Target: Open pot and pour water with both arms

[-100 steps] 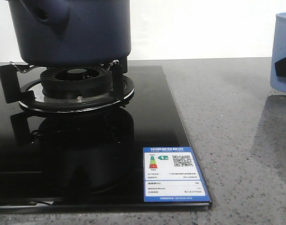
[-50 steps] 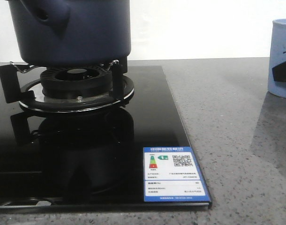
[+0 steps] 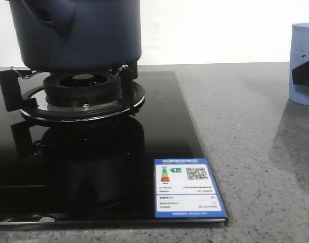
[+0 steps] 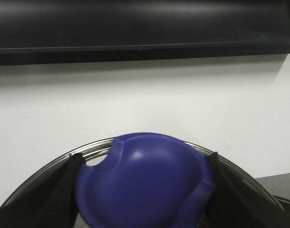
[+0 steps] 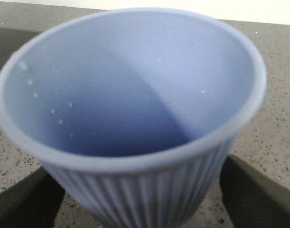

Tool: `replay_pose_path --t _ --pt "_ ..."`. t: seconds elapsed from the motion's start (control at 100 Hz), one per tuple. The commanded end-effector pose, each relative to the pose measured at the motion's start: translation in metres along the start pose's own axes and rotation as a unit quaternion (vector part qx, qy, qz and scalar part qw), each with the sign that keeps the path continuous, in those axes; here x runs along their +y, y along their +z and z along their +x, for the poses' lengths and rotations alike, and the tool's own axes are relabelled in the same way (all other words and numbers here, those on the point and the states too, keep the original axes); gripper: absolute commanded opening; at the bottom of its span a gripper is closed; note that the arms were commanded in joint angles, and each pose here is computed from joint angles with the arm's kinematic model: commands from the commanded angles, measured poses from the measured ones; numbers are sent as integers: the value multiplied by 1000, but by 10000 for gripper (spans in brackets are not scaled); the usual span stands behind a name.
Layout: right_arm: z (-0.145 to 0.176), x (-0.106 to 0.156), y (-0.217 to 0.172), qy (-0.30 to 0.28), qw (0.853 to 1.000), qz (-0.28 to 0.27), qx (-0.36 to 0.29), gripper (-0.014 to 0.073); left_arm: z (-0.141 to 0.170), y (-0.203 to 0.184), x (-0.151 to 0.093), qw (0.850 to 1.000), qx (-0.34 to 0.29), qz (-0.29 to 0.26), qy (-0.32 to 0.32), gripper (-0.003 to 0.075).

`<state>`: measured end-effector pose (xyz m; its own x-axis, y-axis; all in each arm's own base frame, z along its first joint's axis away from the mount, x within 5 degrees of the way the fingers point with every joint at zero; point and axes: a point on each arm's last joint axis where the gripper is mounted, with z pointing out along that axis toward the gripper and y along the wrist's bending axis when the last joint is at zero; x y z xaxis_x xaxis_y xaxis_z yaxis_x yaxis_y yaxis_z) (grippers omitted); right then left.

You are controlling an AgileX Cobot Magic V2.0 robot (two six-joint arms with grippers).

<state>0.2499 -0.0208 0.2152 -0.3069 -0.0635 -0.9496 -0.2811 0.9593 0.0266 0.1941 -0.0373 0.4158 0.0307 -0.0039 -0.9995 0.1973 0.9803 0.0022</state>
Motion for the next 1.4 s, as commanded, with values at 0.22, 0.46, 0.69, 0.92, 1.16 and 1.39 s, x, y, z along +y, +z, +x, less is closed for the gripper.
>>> replay_pose_path --t 0.22,0.46,0.69,0.92,1.16,1.39 --pt "-22 6 -18 -26 999 6 -40 630 -25 -6 -3 997 -80 -2 -3 340" --pt "-7 20 -46 -21 999 30 -10 630 -28 -7 -18 995 -97 34 -10 340" --pt "2 40 -79 -26 998 41 -43 630 -29 -8 -36 991 -103 78 -17 340" --pt "2 54 -108 -23 993 67 -92 630 -13 10 -61 989 -69 126 -18 340" --pt "0 59 -115 -25 992 63 -103 630 4 35 -77 989 -55 136 -16 340" --pt "2 60 -115 -31 993 58 -93 630 21 53 -84 991 -29 133 -10 340"
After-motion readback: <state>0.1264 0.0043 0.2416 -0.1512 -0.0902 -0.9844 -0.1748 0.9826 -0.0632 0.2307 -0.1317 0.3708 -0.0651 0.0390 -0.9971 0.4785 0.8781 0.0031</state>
